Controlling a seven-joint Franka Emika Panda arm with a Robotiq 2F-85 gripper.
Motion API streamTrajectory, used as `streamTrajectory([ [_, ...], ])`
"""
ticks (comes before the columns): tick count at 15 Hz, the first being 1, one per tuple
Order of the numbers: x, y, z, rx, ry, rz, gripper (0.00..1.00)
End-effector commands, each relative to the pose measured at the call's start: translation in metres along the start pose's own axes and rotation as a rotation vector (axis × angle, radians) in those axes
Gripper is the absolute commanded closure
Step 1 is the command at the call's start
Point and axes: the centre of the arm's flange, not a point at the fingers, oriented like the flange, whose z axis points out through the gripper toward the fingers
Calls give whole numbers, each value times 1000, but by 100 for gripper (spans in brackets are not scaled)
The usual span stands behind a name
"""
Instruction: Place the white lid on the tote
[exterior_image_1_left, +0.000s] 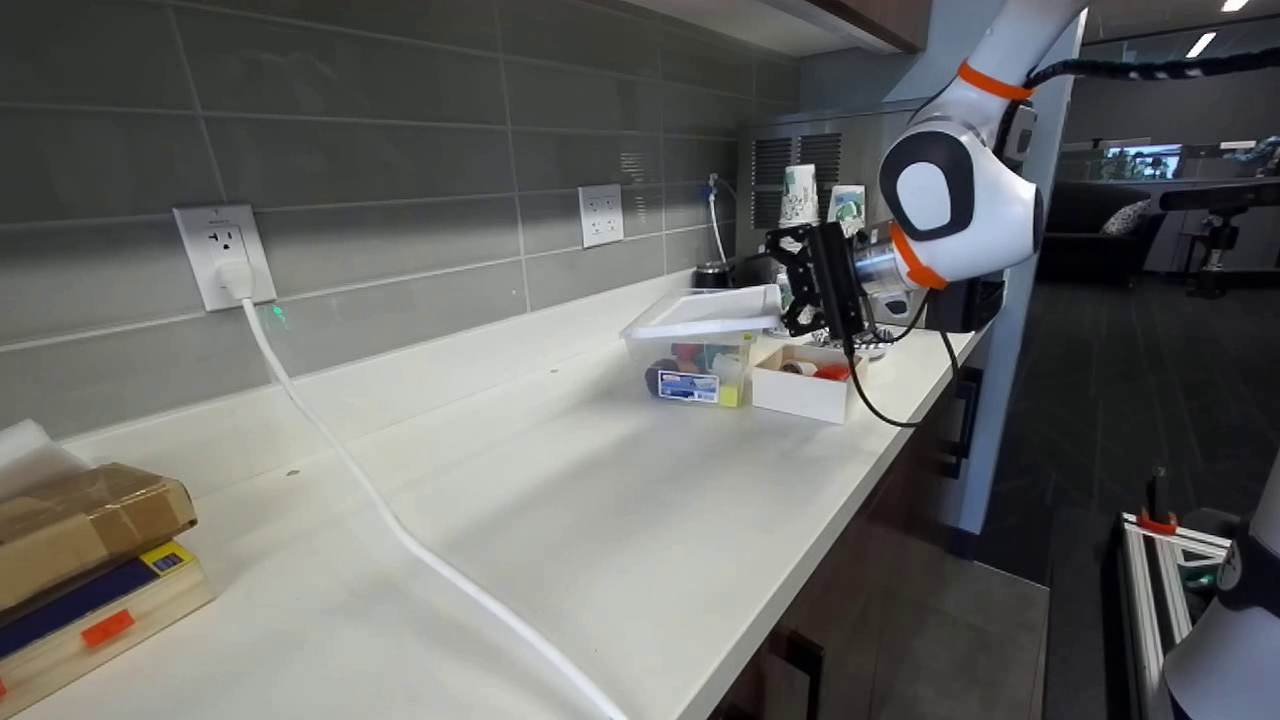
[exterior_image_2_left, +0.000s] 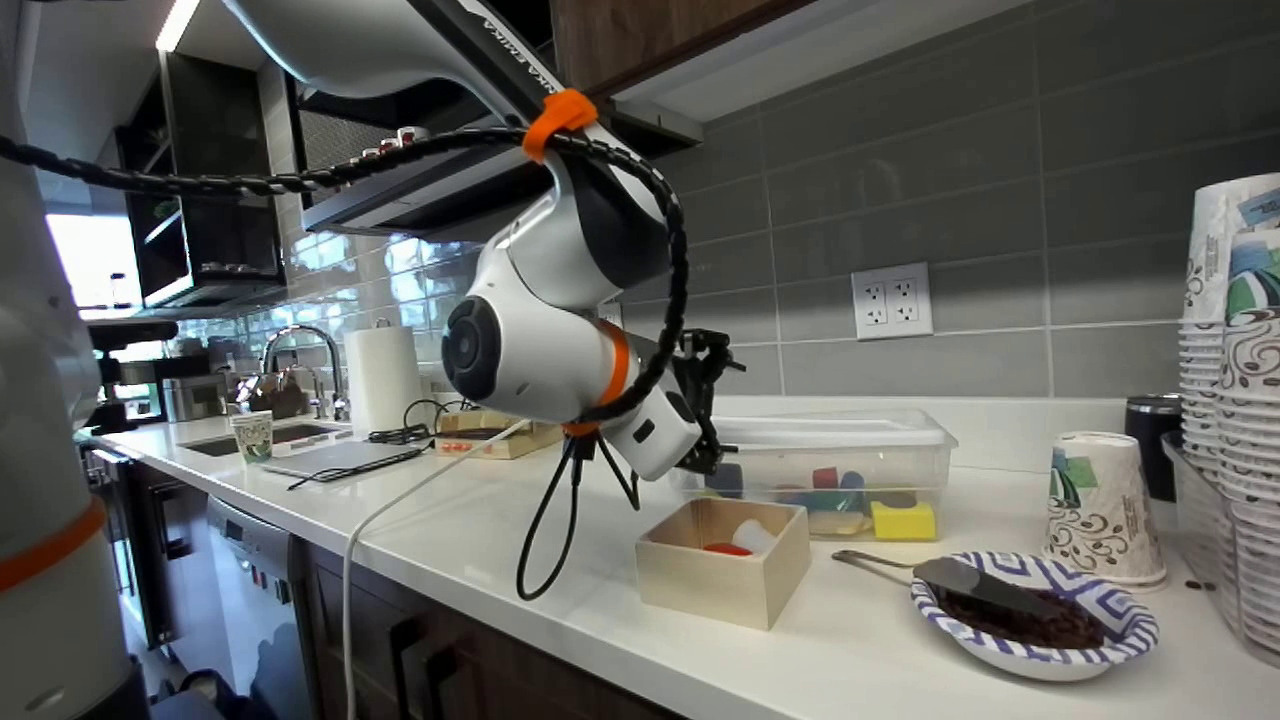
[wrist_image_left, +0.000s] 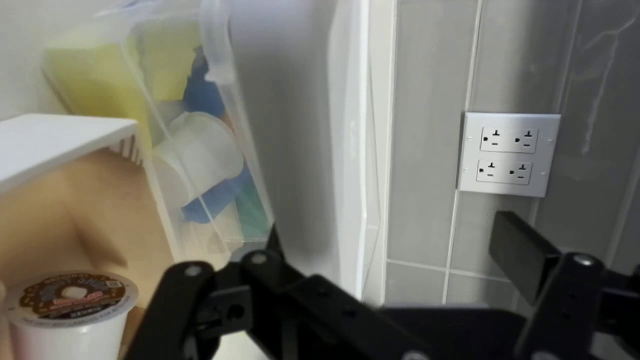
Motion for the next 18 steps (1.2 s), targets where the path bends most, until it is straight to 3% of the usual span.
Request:
streamTrajectory([
  [1, -37, 16, -7, 7, 49, 18, 0],
  [8, -33, 22, -24, -26, 60, 28, 0],
  [18, -58, 14, 6, -51, -41, -9, 0],
])
